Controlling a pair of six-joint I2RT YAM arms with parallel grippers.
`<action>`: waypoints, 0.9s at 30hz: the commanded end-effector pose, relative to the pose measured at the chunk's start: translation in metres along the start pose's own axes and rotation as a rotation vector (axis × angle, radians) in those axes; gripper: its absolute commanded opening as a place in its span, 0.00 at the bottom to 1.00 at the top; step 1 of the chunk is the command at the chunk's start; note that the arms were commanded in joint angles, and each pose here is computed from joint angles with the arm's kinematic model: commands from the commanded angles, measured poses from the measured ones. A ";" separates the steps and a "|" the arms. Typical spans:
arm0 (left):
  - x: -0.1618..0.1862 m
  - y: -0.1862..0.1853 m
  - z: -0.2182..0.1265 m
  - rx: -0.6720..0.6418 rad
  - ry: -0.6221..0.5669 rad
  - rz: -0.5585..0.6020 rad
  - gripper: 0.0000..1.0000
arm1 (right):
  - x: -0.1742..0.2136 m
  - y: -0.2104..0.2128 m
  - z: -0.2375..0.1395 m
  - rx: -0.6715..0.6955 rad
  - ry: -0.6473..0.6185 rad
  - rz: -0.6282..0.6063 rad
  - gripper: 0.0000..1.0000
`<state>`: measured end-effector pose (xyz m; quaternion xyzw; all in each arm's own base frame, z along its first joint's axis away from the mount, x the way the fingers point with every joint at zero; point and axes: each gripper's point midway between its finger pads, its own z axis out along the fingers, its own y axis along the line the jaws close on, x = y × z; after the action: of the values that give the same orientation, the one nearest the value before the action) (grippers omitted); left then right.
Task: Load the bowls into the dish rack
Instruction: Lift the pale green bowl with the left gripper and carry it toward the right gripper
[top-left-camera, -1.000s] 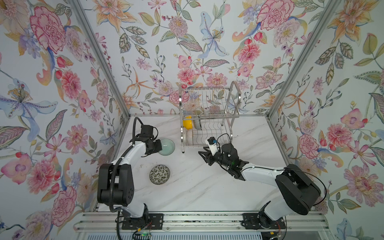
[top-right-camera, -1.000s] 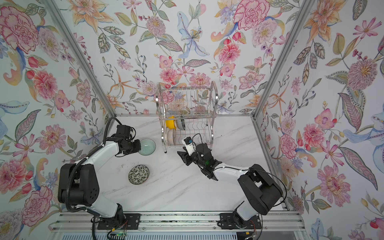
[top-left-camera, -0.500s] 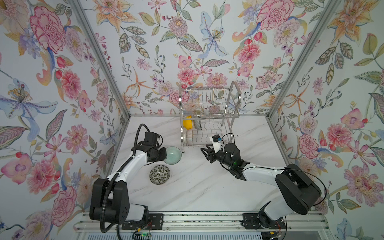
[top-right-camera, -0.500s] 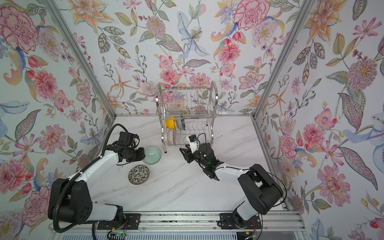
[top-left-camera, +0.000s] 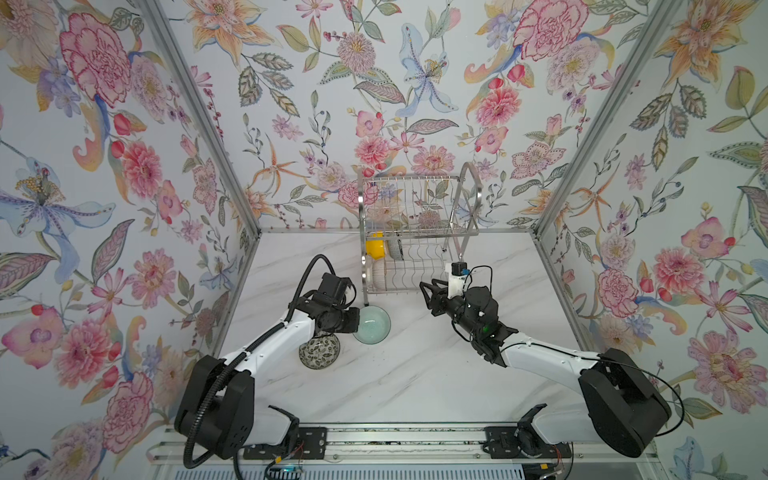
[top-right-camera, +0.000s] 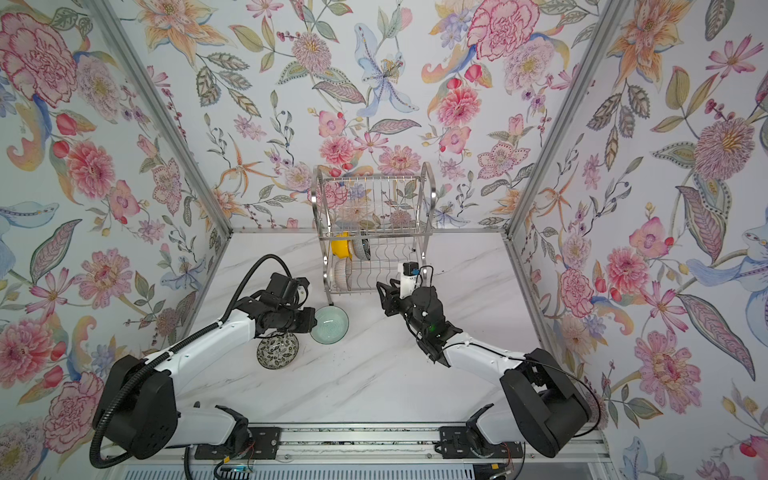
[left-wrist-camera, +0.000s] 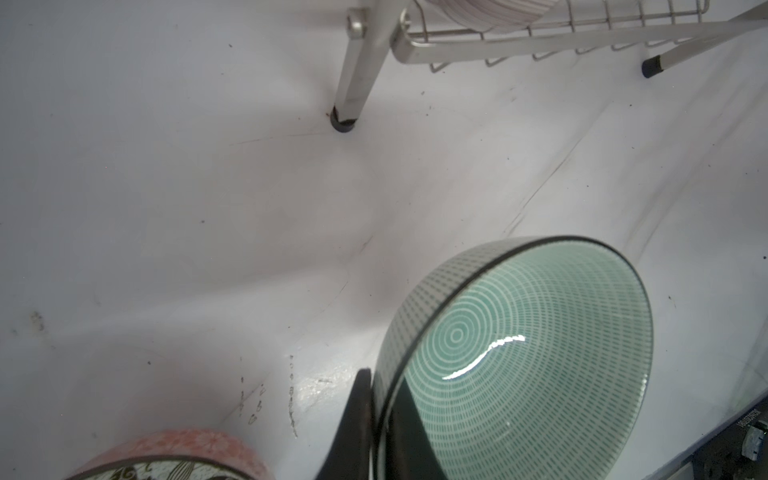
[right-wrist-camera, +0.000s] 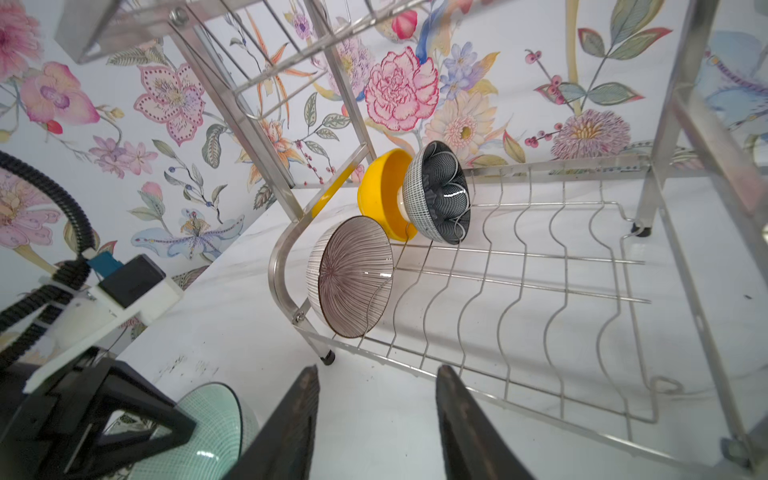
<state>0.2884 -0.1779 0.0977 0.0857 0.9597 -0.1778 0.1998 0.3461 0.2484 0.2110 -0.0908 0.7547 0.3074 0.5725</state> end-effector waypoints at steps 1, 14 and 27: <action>-0.007 -0.016 0.010 0.030 -0.019 0.022 0.03 | 0.009 -0.018 -0.013 0.083 0.031 0.018 0.47; 0.007 -0.050 0.049 0.052 0.078 0.122 0.04 | 0.001 -0.036 -0.042 0.172 0.058 -0.008 0.48; 0.013 -0.060 0.052 0.059 0.116 0.165 0.19 | 0.002 -0.026 -0.043 0.132 0.144 -0.095 0.48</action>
<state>0.2771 -0.2428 0.0550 0.1656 0.9594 -0.1762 0.1451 0.3247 0.2012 0.1915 -0.0835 0.8115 0.2253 0.5327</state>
